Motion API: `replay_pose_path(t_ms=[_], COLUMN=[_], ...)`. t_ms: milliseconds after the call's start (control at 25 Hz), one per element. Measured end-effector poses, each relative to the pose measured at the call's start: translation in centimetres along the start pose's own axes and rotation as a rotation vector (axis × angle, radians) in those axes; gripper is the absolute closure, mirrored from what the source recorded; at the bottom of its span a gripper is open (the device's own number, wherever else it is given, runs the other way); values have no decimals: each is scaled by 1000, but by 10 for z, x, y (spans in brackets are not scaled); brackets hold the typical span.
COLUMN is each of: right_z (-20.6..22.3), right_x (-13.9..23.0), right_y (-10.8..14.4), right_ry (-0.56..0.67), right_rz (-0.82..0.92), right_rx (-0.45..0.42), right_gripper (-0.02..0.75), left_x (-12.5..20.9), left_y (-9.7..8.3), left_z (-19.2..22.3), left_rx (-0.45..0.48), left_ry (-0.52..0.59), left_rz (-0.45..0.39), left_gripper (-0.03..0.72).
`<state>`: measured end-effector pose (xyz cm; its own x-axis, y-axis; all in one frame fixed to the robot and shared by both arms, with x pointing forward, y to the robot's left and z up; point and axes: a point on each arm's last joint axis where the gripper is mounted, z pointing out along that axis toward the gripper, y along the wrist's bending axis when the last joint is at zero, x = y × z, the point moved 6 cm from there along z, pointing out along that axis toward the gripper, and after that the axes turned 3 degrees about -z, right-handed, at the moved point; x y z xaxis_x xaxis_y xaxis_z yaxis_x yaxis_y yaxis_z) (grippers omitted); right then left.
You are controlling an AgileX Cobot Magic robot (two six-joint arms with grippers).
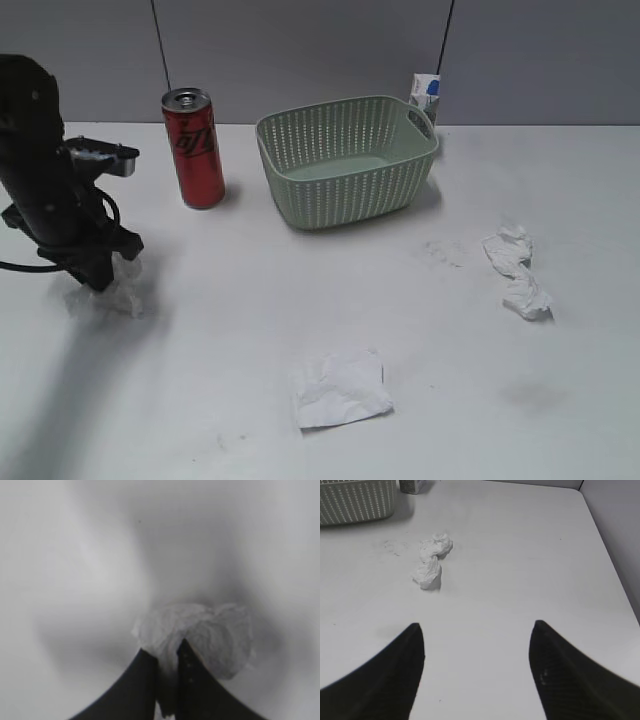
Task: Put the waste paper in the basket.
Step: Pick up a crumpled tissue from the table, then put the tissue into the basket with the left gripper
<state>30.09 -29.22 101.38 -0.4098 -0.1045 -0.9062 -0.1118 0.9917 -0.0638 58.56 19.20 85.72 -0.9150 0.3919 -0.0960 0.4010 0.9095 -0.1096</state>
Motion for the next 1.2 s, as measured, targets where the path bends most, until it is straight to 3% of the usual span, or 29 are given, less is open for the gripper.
replay_pose_path(t_ms=[200, 400, 600, 760, 960, 1200], right_z=[0, 0, 0, 0, 0, 0], right_x=[0, 0, 0, 0, 0, 0], right_y=[0, 0, 0, 0, 0, 0], right_ry=[0, 0, 0, 0, 0, 0], right_rz=[0, 0, 0, 0, 0, 0], right_rx=[0, 0, 0, 0, 0, 0], right_gripper=[239, 239, 239, 239, 239, 239], left_x=[-13, -27, -66, -109, -153, -173], left_y=[-19, -77, -120, -134, -142, -163], left_z=[-76, -157, -203, -206, -167, -92], left_rx=[12, -17, 6, 58, 67, 21], left_ry=[-236, -552, -798, -913, -995, -978], left_rz=[17, 310, 389, 332, 258, 303], left_gripper=[641, 641, 643, 643, 643, 639])
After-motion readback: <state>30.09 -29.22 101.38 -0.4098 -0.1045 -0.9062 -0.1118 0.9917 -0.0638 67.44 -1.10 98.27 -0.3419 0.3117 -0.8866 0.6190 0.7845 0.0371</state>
